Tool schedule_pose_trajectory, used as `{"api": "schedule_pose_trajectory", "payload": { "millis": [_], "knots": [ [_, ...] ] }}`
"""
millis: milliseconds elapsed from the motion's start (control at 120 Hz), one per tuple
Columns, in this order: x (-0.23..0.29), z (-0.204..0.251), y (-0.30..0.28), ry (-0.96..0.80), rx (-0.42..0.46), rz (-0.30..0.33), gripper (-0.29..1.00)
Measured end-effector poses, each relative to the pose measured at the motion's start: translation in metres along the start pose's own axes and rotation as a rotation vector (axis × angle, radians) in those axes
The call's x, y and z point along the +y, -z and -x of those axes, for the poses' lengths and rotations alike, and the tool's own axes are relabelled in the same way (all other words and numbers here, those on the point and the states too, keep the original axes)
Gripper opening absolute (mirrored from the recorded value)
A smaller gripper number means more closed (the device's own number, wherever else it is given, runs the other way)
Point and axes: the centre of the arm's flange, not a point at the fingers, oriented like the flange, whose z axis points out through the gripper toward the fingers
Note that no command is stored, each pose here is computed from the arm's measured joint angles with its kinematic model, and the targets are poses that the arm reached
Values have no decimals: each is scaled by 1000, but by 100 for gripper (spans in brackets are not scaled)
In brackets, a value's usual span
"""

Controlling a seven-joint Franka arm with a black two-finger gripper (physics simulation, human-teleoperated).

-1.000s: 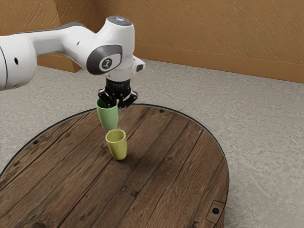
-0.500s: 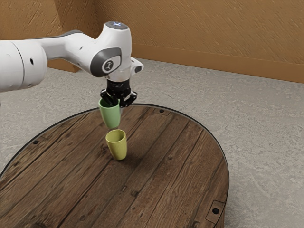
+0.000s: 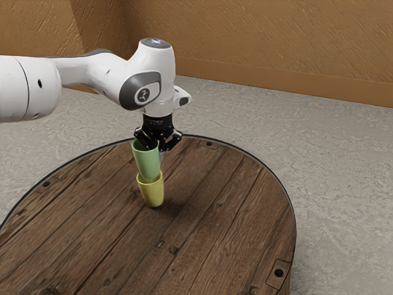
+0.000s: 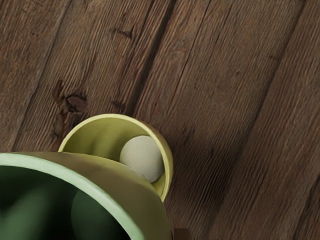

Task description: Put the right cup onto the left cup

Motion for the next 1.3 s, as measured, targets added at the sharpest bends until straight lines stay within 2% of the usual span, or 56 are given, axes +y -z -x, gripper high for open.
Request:
{"api": "schedule_pose_trajectory", "payload": {
  "millis": [558,1300],
  "knots": [
    [-15,-6,-13,29,-3,-17,-8],
    [-7,-10,-23,22,2,-8,-8]
  ]
}}
